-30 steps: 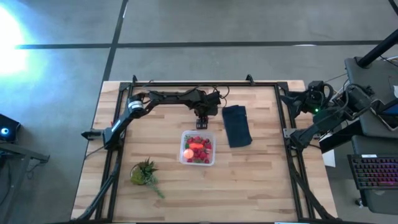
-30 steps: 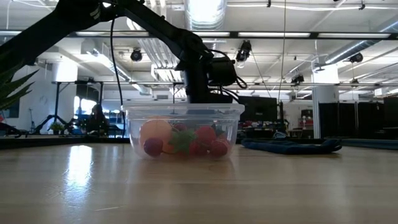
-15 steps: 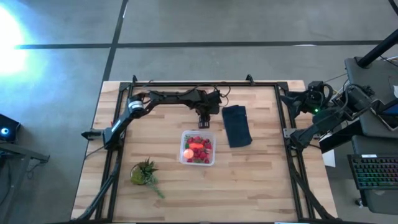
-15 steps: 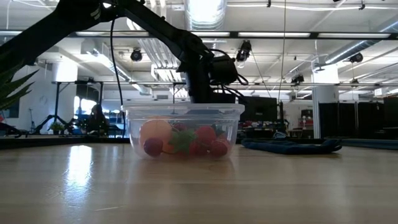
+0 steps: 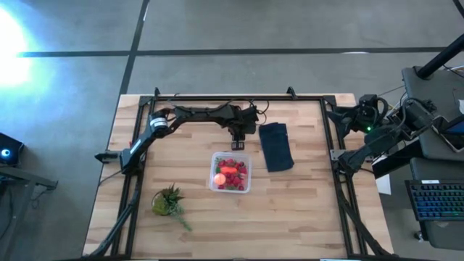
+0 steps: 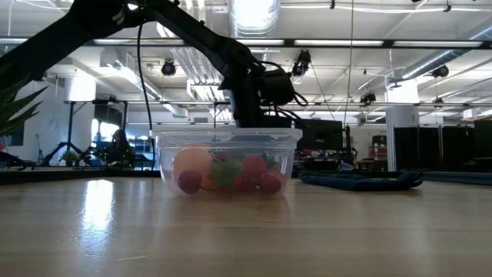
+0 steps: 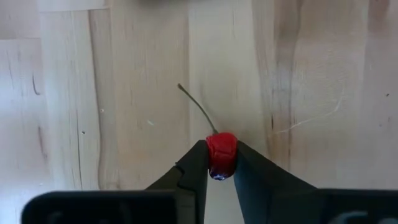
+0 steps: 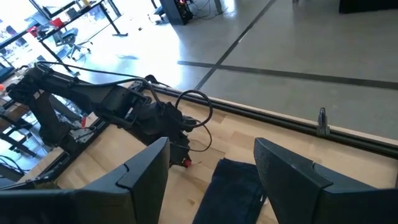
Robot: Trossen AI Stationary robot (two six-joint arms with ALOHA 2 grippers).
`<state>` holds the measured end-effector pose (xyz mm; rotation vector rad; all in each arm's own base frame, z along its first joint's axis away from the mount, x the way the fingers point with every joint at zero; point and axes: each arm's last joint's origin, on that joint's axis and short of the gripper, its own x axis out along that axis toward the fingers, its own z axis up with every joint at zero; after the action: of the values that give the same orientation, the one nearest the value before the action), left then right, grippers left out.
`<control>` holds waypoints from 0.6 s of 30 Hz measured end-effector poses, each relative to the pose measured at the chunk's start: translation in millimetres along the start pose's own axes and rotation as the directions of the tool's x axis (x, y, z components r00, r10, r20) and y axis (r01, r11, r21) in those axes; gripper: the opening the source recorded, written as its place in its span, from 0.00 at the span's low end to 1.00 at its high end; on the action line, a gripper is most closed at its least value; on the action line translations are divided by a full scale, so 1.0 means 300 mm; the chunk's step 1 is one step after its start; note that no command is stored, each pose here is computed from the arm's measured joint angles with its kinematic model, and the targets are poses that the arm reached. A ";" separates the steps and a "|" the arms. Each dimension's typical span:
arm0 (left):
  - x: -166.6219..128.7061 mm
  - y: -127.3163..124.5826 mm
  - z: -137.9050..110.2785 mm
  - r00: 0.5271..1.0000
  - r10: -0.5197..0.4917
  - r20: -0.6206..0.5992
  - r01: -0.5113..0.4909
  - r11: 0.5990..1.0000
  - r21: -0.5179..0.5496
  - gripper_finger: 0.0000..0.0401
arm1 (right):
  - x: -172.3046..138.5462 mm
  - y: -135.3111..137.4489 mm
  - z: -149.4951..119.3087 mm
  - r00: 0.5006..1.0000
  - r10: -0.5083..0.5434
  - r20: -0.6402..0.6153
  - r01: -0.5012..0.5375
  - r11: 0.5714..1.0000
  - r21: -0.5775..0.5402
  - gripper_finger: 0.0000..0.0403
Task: Pick and placing Produce into tupperware
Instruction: Put the red cherry into the transparent bin
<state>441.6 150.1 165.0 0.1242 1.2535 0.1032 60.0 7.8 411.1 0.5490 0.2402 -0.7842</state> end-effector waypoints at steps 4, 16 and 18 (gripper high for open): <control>0.000 0.000 0.000 1.000 0.000 0.000 0.000 1.000 0.000 0.11 | 0.000 0.000 0.000 1.000 0.000 0.000 0.000 1.000 0.000 0.56; -0.140 -0.010 -0.003 1.000 -0.001 -0.007 0.001 1.000 0.009 0.11 | 0.000 0.001 -0.003 0.999 0.007 -0.034 -0.007 1.000 0.008 0.56; -0.215 -0.020 -0.001 1.000 0.005 0.021 -0.005 1.000 0.015 0.11 | 0.000 0.001 -0.005 0.999 0.011 -0.049 -0.010 1.000 0.007 0.56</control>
<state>421.6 134.9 224.7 0.1411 1.2333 0.0966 60.3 8.8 410.0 0.5757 0.2794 -0.7624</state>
